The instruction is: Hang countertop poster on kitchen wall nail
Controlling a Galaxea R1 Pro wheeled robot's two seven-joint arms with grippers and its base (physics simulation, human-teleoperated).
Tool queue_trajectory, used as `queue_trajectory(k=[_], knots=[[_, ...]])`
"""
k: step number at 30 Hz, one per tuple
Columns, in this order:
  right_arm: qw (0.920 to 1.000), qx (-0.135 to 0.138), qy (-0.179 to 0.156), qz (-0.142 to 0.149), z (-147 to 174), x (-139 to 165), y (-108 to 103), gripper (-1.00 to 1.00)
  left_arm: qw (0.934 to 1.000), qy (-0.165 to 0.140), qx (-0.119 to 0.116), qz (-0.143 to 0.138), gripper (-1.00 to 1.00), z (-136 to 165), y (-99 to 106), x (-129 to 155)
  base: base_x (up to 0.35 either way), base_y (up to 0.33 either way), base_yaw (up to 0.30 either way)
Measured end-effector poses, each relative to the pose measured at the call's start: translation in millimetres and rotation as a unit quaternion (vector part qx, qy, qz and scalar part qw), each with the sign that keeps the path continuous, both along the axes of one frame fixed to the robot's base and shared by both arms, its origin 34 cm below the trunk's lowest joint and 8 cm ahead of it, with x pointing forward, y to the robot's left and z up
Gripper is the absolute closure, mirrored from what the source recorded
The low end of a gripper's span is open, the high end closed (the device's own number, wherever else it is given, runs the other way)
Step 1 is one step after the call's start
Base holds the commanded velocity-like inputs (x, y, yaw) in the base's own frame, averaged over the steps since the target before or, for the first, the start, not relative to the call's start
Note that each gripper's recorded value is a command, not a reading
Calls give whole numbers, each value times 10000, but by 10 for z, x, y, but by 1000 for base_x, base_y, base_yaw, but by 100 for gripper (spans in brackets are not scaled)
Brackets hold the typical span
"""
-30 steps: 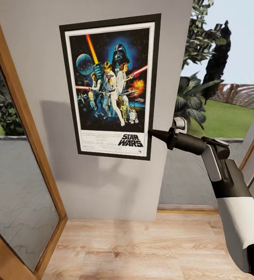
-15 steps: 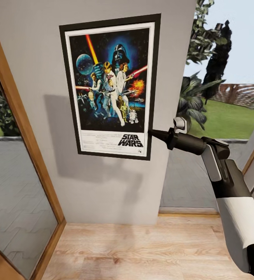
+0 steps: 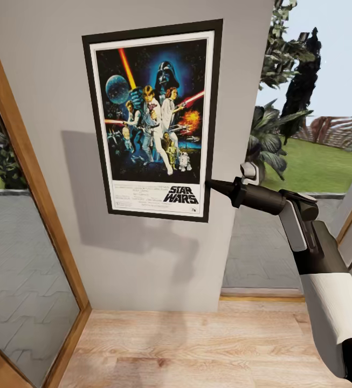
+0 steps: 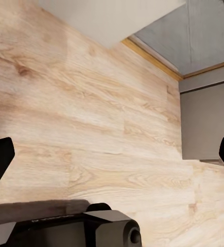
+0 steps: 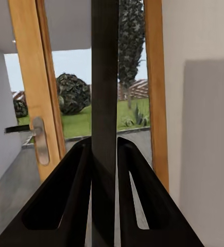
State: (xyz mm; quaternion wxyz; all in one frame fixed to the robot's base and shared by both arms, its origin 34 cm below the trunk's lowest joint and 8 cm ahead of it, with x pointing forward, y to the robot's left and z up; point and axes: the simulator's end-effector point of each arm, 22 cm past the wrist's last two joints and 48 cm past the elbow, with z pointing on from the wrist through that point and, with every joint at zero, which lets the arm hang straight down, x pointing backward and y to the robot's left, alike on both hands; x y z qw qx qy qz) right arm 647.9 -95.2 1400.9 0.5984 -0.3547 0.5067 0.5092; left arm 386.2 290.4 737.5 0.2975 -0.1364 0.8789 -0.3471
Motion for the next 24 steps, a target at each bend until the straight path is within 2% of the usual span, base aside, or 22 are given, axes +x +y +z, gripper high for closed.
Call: queue_trajectory(k=[18, 24], knots=[[10000, -10, 0, 0, -4, -2, 4, 100, 10000, -2, 0, -1, -100, 1, -1, 1, 282, 166, 0], [10000, -4, 0, -3, -3, 3, 1, 100, 10000, 4, 0, -1, -100, -2, -1, -2, 245, 45, 0]])
